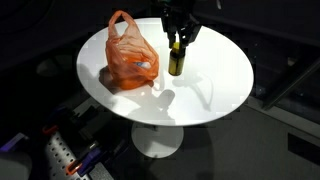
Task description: Remove the yellow and brown bottle from the plastic bag and put it on the table
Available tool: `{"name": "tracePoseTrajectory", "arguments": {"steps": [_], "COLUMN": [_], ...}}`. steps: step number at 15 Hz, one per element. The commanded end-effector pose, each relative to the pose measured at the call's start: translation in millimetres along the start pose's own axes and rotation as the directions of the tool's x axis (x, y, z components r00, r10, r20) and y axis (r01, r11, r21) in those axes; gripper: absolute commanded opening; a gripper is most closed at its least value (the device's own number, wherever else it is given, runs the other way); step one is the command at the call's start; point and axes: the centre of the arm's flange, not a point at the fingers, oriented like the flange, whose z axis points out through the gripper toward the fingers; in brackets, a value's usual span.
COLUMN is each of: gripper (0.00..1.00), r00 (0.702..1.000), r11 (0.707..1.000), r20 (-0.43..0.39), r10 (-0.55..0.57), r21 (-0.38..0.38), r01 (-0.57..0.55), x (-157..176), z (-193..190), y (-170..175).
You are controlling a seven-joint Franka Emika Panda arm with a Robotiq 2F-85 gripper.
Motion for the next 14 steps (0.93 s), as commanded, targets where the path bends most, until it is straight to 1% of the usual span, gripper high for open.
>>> {"name": "tracePoseTrajectory", "arguments": {"steps": [1,8,12,13,14], "gripper": [0.2,0.2,0.2,0.31,0.7], "r00": [0.999,0.997,0.998,0.998,0.999], "r11": [0.999,0.999,0.999,0.999,1.0], "r20": [0.009,0.059,0.049,0.044,0.036], "r10": [0.034,0.045,0.04,0.037,0.031], "r21": [0.01,-0.01,-0.009,-0.007,0.001], "r01": [-0.034,-0.044,-0.039,-0.037,-0.031], "x": [8.4,1.7,0.7,0.2,-1.9], "z": [18.6,68.3,84.2,84.3,79.7], "y": [4.5,4.9,2.7,2.3,2.0]}}
